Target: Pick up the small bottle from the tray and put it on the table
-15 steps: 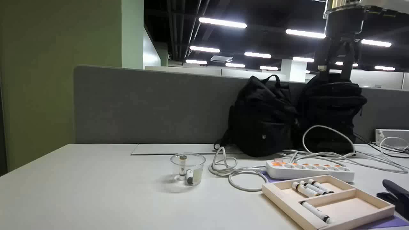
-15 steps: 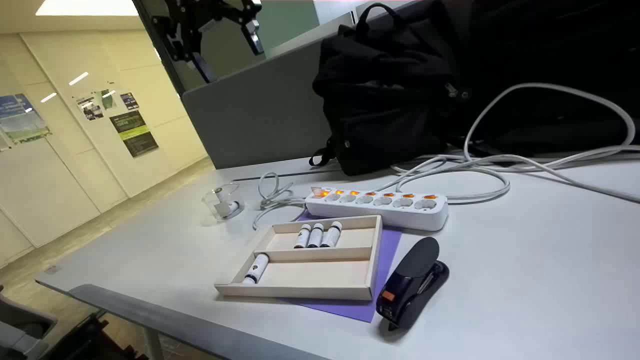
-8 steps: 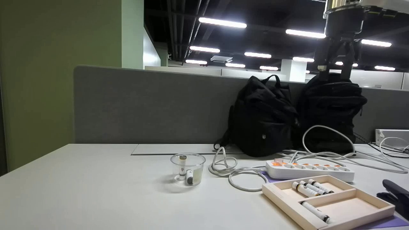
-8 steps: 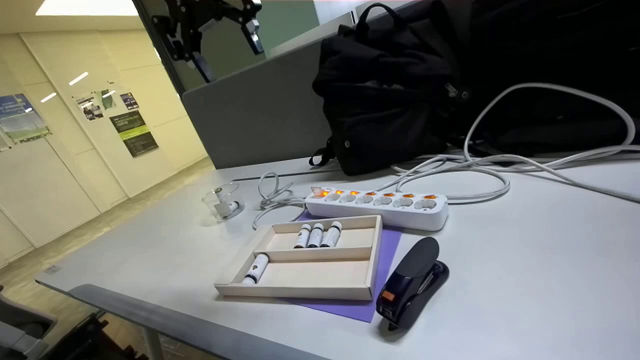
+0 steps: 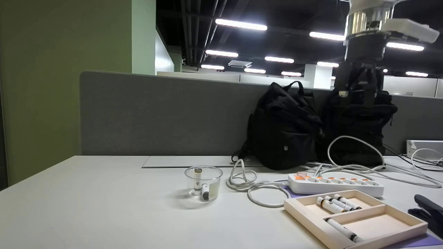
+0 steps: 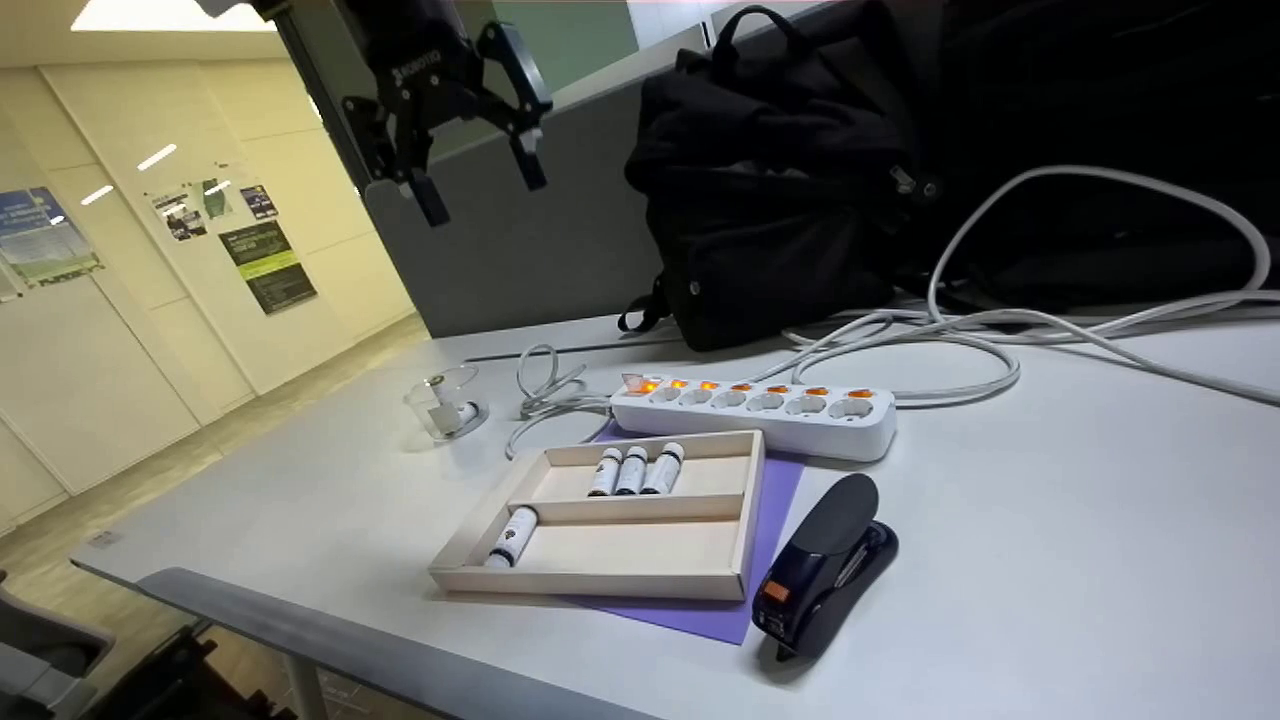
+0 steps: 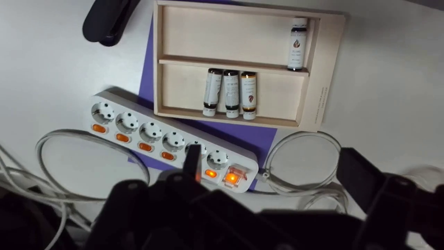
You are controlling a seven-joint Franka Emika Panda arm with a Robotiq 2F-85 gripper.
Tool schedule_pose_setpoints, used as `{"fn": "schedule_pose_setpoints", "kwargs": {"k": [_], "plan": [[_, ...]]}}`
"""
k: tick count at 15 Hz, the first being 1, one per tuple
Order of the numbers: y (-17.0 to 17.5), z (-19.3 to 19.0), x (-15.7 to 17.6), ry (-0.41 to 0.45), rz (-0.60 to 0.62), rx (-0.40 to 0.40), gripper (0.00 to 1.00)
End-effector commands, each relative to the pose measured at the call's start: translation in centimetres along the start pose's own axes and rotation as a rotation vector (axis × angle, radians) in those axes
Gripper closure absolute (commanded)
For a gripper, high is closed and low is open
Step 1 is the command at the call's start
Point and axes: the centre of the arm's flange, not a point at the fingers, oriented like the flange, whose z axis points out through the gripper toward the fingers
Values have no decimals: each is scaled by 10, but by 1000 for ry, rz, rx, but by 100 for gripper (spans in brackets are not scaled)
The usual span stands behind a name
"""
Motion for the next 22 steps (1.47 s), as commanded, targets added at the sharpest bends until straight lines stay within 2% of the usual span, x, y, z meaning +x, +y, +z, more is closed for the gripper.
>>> {"fn": "schedule_pose_setpoints", "kwargs": {"k": [1, 5, 6, 7, 8, 10, 13, 17, 22], "plan": [[11, 58, 24, -122, 14, 62, 0], [10, 133, 7, -261, 30, 129, 0], [9, 148, 2, -290, 26, 136, 0], [9, 161, 0, -335, 51, 107, 0], [4, 142, -5, -295, 27, 121, 0], [4, 157, -7, -317, 26, 126, 0], [3, 152, -5, -305, 23, 123, 0], [4, 177, -7, -299, -6, 196, 0], [-3, 208, -5, -272, -65, 222, 0]]}}
